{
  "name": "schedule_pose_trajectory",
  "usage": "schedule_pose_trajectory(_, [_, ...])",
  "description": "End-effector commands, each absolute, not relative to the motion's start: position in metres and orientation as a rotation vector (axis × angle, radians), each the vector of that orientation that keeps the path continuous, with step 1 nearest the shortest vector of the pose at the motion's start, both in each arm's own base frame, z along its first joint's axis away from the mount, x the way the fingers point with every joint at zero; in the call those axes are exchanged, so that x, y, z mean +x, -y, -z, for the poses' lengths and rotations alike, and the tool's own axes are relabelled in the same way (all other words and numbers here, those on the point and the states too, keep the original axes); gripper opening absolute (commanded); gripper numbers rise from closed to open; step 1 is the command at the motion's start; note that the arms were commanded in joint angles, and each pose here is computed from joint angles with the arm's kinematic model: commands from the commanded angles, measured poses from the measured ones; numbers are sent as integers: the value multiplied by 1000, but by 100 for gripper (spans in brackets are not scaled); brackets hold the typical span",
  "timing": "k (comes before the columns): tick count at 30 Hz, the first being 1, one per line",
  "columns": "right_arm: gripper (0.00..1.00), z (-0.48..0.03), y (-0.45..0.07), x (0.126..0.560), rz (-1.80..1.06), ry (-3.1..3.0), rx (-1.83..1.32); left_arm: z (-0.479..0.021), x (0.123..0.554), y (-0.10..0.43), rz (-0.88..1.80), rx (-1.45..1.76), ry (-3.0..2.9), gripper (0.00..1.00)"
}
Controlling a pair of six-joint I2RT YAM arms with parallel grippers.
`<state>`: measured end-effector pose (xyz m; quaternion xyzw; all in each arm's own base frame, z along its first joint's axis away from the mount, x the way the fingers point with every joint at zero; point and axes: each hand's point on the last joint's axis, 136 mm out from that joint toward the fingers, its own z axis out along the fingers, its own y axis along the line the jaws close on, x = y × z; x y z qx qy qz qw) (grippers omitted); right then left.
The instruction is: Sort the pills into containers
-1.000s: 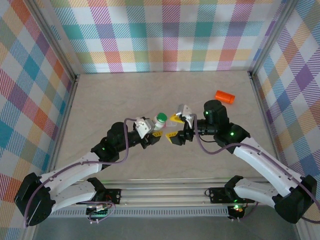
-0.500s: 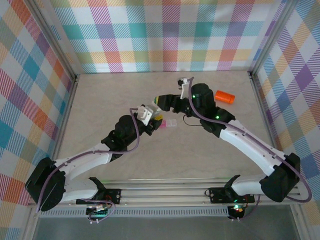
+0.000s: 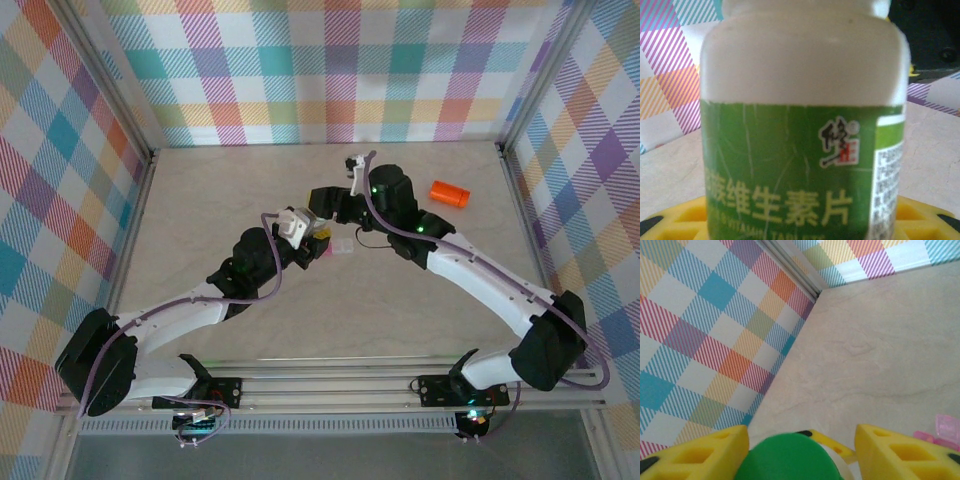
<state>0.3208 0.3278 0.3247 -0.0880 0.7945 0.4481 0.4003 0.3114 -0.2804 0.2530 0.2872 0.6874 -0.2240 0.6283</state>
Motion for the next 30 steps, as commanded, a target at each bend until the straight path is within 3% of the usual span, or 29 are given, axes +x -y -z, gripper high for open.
schedule_pose_trajectory(1, [49,-341,-334,325,-1169,-1951,-223,-281,310,286,572,646,-1481,0])
schedule_pose_trajectory(7, [40,-336,-339,327,-1147,-1935,-240,-279,307,292,615,659,-1480,0])
schedule_pose_trajectory(16, [0,-326,-328,331,-1059,-1905,-205,-273,308,295,638,656,-1498,0])
schedule_pose_trajectory(30, [0,-330,-282,339,-647,-1861,-297,-243,298,292,630,713,-1576,0])
